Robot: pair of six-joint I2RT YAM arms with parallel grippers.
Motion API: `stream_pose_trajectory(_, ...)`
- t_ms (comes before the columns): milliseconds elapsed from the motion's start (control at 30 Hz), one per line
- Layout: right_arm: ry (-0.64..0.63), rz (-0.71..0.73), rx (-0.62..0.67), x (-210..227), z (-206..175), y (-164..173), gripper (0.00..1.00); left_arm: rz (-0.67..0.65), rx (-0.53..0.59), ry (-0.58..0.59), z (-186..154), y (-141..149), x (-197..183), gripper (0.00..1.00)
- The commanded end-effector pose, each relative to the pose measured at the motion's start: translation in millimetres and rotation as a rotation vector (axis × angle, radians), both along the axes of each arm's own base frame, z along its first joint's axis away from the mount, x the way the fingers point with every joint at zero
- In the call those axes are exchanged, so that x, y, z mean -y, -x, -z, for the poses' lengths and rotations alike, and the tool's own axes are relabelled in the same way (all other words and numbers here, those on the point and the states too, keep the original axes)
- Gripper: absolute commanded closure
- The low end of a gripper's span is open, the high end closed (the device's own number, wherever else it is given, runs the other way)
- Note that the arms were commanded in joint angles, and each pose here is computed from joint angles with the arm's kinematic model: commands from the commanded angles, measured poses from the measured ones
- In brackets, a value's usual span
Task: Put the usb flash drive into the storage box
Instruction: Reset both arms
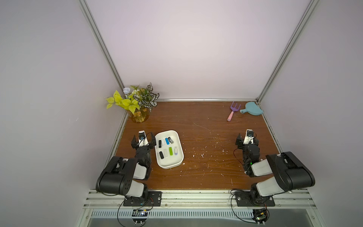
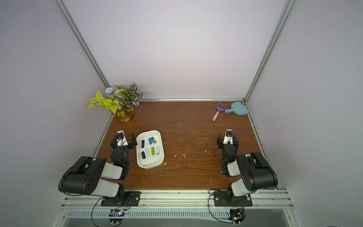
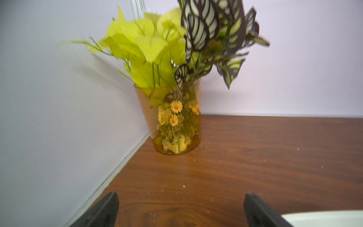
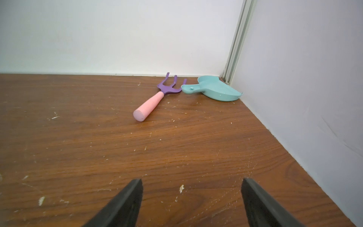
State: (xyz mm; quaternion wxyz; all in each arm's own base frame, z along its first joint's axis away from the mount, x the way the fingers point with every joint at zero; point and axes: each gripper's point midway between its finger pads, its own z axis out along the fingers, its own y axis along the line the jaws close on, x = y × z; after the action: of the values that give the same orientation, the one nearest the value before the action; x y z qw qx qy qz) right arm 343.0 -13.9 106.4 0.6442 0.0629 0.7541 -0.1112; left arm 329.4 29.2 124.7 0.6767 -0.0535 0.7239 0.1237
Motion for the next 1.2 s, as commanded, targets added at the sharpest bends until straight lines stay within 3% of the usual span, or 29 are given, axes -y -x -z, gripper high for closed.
stream_pose_trajectory(0, -0.016, -0.006, 0.127, 0, -31, -5, 0.15, 0.113, 0.124, 0.011, -24, 1, 16, 0.03)
stream_pose_trajectory(200, -0.054, -0.002, 0.063, 6, -21, -22, 0.13, 0.031, -0.021, 0.037, -3, -35, 4, 0.01)
stream_pose_trajectory(267, -0.053, -0.004, 0.073, 6, -22, -21, 0.10, 0.032, -0.018, 0.051, -3, -35, 2, 0.01)
stream_pose_trajectory(300, -0.053, -0.004, 0.072, 6, -22, -21, 0.02, 0.033, -0.018, 0.051, -4, -34, 2, 0.00)
stream_pose_trajectory(333, -0.053, -0.004, 0.073, 6, -23, -21, 0.01, 0.036, -0.017, 0.050, -4, -34, 2, 0.01)
stream_pose_trajectory(1167, -0.052, -0.006, 0.075, 6, -23, -21, 0.00, 0.036, -0.019, 0.050, -3, -34, 2, 0.01)
